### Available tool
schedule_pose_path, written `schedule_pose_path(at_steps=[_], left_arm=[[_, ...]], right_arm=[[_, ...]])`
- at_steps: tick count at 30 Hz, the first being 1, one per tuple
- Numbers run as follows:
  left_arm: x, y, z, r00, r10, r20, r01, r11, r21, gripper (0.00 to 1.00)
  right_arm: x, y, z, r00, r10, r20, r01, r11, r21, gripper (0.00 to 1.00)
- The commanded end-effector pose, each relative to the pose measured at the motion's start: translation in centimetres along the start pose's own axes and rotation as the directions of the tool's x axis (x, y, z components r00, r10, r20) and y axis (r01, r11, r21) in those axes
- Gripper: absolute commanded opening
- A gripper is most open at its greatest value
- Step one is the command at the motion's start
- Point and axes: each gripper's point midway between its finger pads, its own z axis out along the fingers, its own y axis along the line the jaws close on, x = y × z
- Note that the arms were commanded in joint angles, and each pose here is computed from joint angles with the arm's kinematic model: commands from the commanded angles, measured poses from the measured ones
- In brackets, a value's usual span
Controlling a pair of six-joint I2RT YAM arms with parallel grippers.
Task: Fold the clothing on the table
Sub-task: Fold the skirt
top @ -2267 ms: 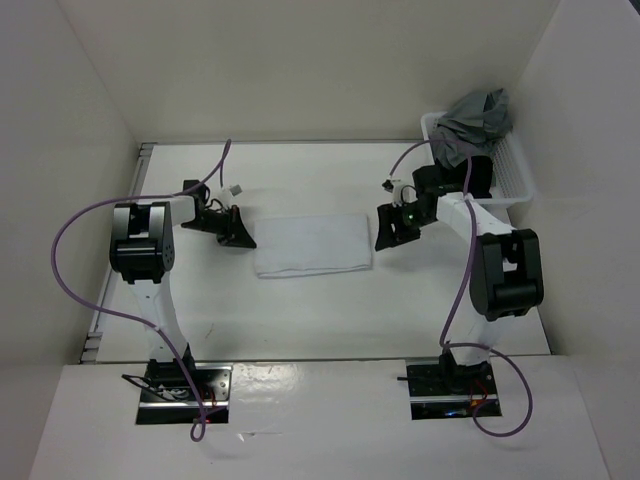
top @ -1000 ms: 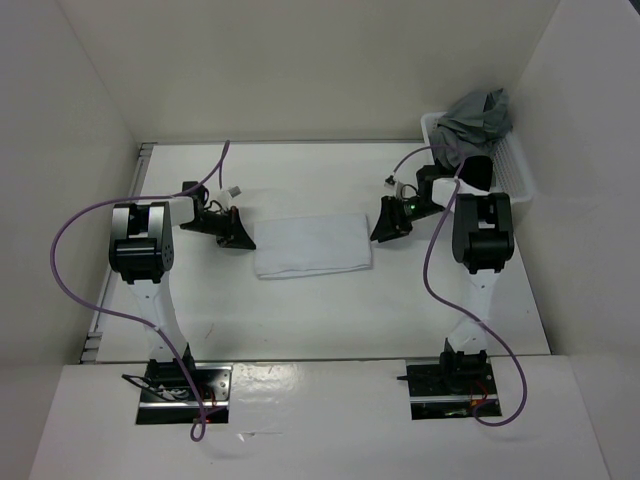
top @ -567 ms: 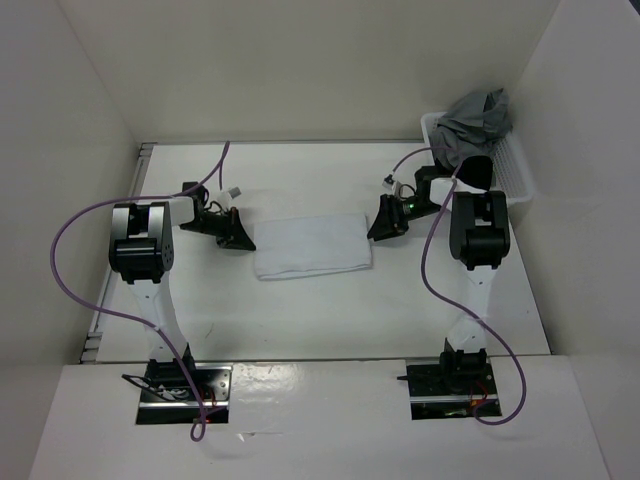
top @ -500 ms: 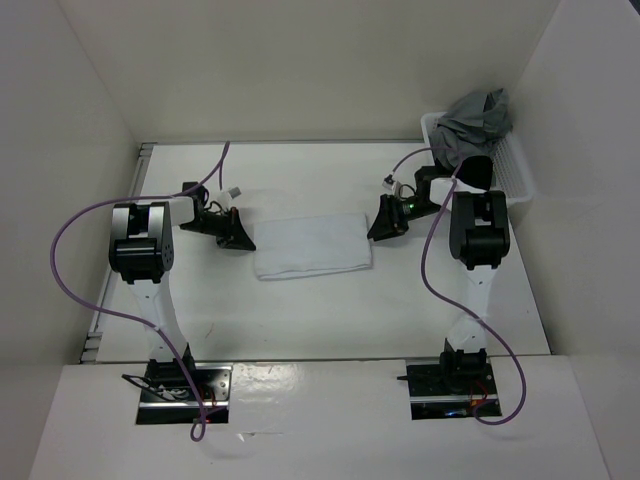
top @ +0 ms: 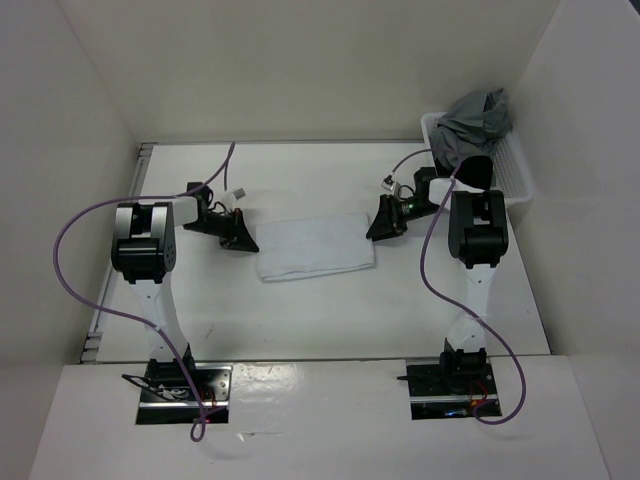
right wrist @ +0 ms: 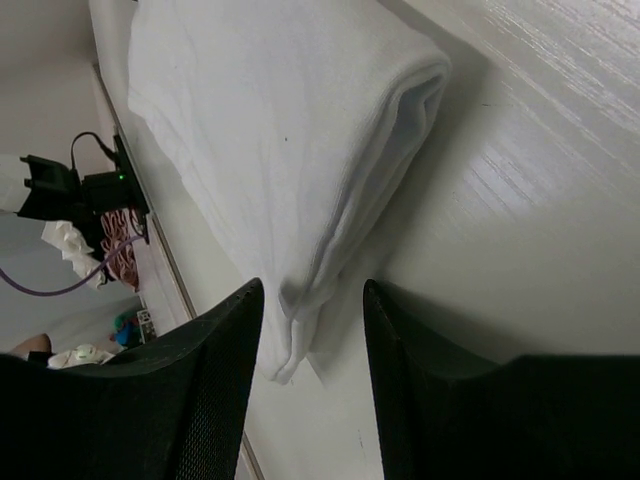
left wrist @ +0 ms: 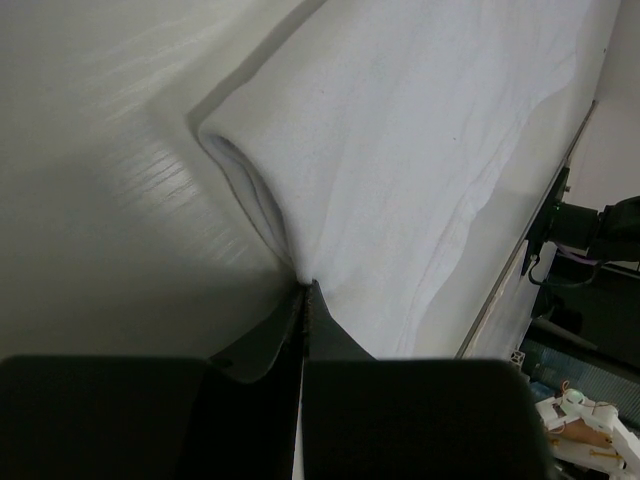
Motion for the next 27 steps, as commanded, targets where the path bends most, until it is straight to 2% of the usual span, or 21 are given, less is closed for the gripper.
schedule_pose_path(at_steps=[1,19,25,27], left_arm=[[0.9,1.7,1.0,0.998,0.035,-0.044,-0.038,0.998,-0.057,0.0],[0.8,1.4,2.0,0.996,0.059,-0.06,-0.062,0.997,-0.05,0.0],[0.5,1.1,2.2,0.996,0.072,-0.061,-0.075,0.996,-0.047,0.0],[0.5,1.1,2.2,0.996,0.072,-0.061,-0.075,0.996,-0.047,0.0]], right_arm=[[0.9,-4.0,1.2,0.999,-0.025,-0.045,0.03,0.993,0.114,0.51],[1.1,-4.1,1.3,0.999,-0.025,-0.045,0.03,0.993,0.114,0.47],[1.1,-4.0,1.3,0.999,-0.016,-0.044,0.021,0.993,0.114,0.39],[1.1,-4.0,1.3,0.999,-0.016,-0.044,0.021,0.993,0.114,0.32]])
